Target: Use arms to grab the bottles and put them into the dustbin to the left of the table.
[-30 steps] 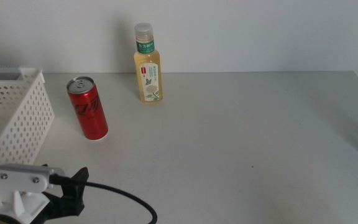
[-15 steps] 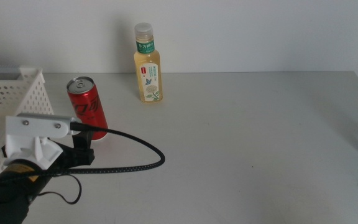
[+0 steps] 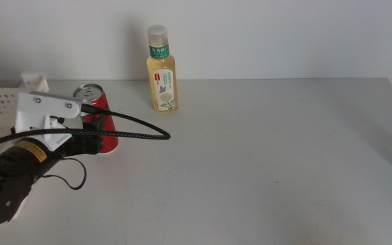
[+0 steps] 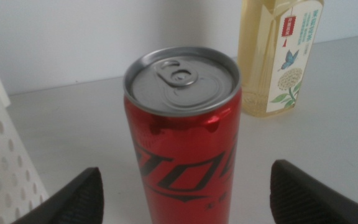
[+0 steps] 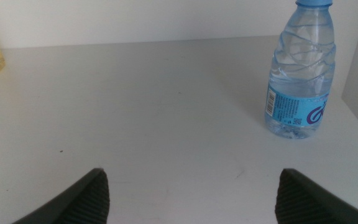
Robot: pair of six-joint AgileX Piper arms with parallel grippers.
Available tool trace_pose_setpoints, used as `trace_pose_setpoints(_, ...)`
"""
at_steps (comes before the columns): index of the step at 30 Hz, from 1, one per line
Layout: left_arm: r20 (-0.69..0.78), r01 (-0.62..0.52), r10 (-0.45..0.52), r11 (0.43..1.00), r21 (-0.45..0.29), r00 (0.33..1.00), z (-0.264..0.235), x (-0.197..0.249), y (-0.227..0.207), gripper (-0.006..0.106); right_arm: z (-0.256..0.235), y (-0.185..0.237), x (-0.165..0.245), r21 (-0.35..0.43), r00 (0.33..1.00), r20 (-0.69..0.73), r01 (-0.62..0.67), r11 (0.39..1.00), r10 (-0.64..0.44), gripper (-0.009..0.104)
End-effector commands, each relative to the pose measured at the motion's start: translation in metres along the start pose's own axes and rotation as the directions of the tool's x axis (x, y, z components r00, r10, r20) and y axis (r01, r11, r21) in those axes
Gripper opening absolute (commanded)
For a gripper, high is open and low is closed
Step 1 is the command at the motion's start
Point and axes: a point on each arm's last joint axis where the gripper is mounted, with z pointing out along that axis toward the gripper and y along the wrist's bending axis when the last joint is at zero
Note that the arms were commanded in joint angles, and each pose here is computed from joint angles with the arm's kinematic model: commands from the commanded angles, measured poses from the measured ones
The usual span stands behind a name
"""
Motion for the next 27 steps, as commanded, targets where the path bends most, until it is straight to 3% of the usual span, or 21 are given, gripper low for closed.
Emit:
trace_pose_setpoints(1, 0.121, 0.011, -0.012, 1.000, 0.009, 0.993, 0.007, -0.020, 0.001, 0.090, -0.003, 0.000, -0.010, 0.006, 0.995, 0.102, 0.017, 1.000, -0.017, 0.071)
trace_pose_setpoints(23, 0.178, 0.077, -0.081, 0.997, 0.032, 0.981, 0.082, -0.006, 0.006, 0.089, -0.003, 0.000, -0.010, 0.006, 0.995, 0.102, 0.017, 1.000, -0.017, 0.071)
trace_pose_setpoints(27, 0.202, 0.080, -0.086, 0.996, 0.037, 0.976, 0.091, -0.003, 0.006, 0.081, -0.003, 0.000, -0.010, 0.006, 0.995, 0.102, 0.017, 1.000, -0.017, 0.071)
